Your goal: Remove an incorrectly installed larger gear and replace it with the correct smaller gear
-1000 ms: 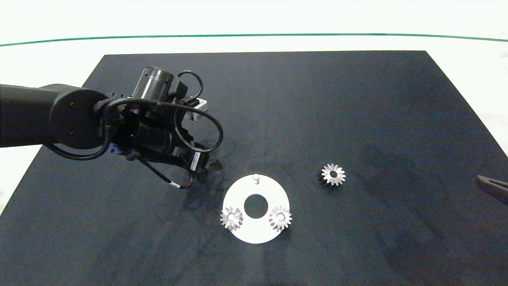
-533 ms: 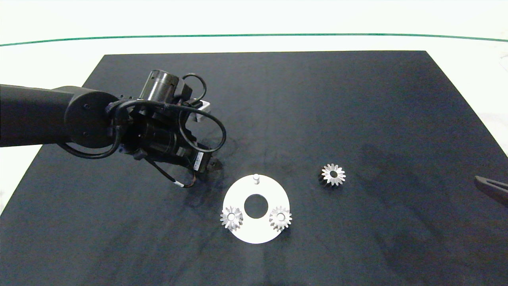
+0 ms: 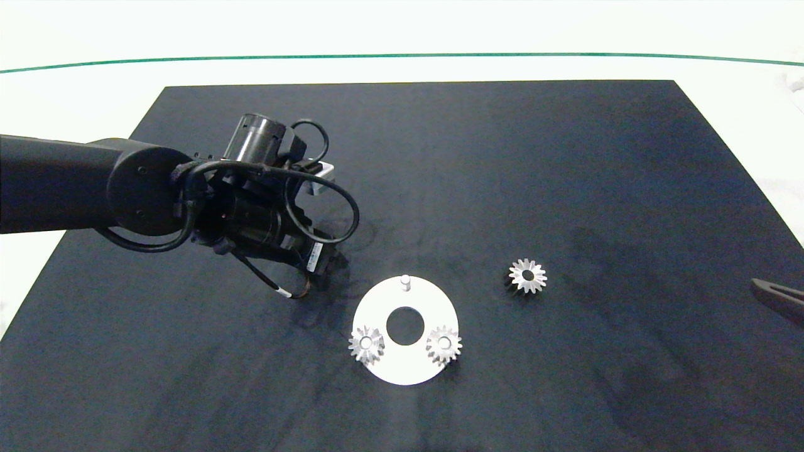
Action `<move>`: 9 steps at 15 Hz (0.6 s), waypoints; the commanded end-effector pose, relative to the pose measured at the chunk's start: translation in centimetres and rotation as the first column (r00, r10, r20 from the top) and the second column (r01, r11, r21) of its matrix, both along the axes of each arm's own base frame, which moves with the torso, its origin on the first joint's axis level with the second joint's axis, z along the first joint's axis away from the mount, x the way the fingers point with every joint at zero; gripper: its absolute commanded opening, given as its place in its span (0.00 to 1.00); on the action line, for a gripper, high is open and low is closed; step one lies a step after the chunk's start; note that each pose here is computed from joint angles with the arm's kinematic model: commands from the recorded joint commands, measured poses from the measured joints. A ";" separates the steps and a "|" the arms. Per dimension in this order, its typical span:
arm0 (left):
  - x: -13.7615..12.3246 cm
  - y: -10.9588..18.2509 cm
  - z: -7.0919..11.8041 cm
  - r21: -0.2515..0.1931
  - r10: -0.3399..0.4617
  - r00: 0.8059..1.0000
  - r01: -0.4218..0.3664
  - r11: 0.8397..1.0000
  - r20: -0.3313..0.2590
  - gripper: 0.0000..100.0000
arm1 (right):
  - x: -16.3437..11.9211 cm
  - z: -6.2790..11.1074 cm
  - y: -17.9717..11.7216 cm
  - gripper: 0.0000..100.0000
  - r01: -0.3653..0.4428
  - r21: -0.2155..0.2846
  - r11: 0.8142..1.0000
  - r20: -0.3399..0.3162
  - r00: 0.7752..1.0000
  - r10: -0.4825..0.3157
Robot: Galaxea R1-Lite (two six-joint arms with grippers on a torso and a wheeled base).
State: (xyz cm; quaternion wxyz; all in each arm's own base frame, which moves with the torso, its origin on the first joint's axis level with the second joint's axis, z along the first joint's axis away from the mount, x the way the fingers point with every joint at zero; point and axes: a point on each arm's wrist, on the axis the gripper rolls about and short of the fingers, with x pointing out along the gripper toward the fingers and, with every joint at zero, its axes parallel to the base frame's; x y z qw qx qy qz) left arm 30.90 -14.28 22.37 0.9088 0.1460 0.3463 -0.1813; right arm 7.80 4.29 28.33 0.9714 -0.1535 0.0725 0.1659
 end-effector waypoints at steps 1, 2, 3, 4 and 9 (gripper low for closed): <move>0.0 0.1 0.0 0.008 0.002 1.000 -0.002 1.000 0.000 0.69 | 0.0 0.0 0.0 1.00 0.001 -0.003 1.000 -0.001 1.000 -0.001; 0.0 0.1 -0.1 0.009 0.002 1.000 -0.002 1.000 -0.001 0.68 | 0.0 -0.1 0.0 1.00 0.001 -0.004 1.000 -0.003 1.000 -0.001; 0.0 0.1 -0.1 0.011 0.003 1.000 -0.003 1.000 -0.002 0.65 | 0.1 -0.1 0.0 1.00 0.001 -0.006 1.000 -0.006 1.000 -0.001; 0.0 0.1 -0.1 0.011 0.003 1.000 -0.003 1.000 -0.002 0.63 | 0.1 -0.2 0.1 1.00 0.000 -0.008 1.000 -0.007 1.000 0.000; 0.0 0.0 -0.4 0.025 -0.004 1.000 0.004 1.000 -0.010 0.53 | 0.1 -0.2 0.1 1.00 -0.001 -0.018 1.000 -0.005 1.000 0.001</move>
